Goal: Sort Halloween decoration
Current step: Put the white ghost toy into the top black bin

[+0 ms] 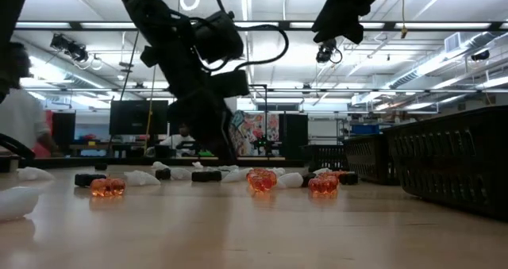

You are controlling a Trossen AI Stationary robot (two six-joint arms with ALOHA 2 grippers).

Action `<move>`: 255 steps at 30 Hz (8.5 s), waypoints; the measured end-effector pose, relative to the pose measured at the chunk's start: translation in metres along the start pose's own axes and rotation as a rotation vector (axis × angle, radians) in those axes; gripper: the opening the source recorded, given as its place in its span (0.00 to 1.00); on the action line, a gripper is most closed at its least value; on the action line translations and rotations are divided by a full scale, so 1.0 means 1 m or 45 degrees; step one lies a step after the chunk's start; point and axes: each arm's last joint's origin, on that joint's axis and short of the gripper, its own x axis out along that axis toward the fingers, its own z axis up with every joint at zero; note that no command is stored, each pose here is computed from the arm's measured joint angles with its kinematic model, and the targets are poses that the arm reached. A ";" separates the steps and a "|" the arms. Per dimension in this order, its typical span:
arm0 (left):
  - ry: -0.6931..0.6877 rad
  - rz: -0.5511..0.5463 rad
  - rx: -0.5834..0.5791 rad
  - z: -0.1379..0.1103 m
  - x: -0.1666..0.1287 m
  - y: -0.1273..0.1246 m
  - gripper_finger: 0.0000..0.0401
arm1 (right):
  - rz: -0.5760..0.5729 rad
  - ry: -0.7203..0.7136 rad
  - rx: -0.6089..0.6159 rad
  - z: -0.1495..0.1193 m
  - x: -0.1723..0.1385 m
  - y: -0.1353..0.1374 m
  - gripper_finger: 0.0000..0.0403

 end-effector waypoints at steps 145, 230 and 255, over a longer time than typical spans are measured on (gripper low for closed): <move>-0.145 0.268 -0.310 0.111 -0.030 0.102 0.38 | 0.003 0.026 0.049 -0.046 -0.036 0.006 0.33; 0.086 0.031 -0.287 0.015 0.017 0.034 0.20 | 0.085 -0.142 0.172 -0.049 -0.018 0.008 0.33; -0.485 0.118 -0.278 0.109 0.002 0.096 0.20 | 0.030 -0.136 0.171 -0.038 -0.042 0.010 0.33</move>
